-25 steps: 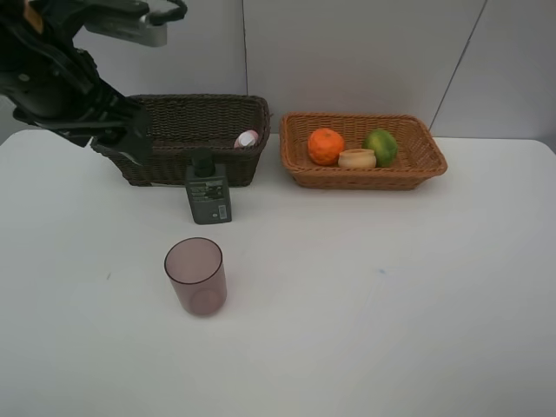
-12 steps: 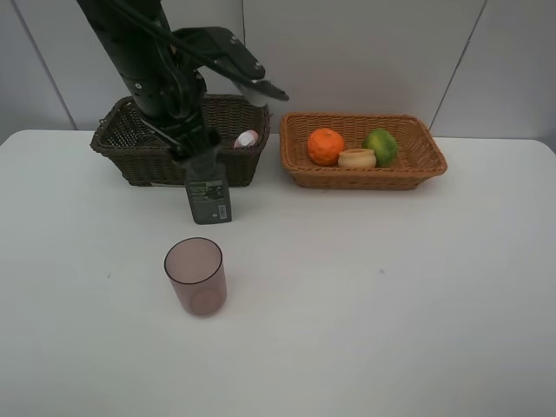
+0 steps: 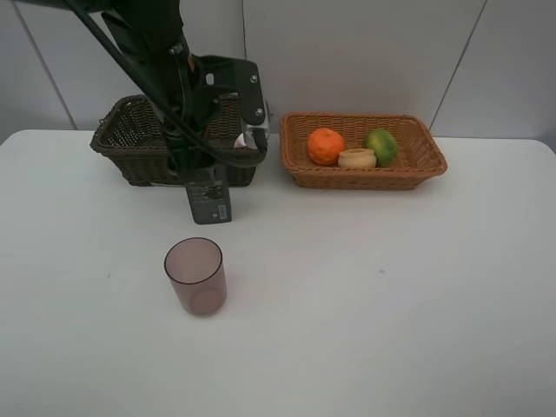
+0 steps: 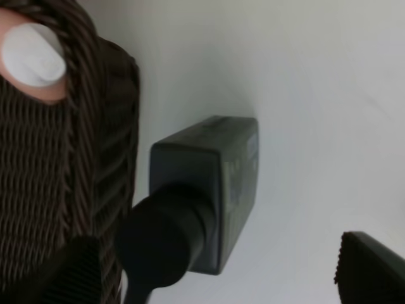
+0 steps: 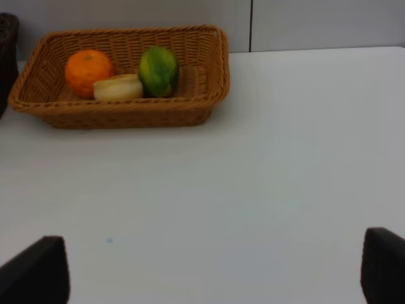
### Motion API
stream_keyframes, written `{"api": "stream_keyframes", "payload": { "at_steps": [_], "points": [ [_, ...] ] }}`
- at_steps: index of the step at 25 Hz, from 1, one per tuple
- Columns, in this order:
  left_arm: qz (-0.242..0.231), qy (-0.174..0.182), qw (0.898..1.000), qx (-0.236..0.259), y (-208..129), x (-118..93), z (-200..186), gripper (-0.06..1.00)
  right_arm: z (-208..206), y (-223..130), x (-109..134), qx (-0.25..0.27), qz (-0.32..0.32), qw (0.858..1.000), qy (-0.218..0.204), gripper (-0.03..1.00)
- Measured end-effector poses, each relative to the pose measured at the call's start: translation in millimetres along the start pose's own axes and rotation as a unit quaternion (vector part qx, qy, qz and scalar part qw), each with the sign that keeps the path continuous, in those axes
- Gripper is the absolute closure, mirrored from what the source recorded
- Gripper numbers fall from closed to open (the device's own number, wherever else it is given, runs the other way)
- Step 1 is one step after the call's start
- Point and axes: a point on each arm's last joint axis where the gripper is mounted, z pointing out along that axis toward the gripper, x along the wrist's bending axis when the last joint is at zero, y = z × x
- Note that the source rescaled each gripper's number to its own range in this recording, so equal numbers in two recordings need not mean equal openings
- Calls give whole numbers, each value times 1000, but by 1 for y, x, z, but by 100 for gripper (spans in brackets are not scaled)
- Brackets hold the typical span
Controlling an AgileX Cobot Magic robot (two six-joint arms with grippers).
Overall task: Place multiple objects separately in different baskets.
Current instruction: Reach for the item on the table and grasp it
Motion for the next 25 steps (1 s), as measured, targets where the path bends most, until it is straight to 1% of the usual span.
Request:
{"api": "stream_keyframes", "payload": {
  "at_steps": [4,8,10,14,25],
  "points": [
    [-11,2,1000,2,-3,9,8,-2,0,0,0,0,0,1000,0,-3],
    [-24,0,1000,-8,4,17,14,-2,0,0,0,0,0,1000,0,-3],
    [-28,-5,1000,-10,6,18,18,-2,0,0,0,0,0,1000,0,-3],
    [-25,-18,1000,1,4,16,27,-2,0,0,0,0,0,1000,0,-3],
    [-34,-28,999,17,-6,20,40,-2,0,0,0,0,0,1000,0,-3]
  ]
}}
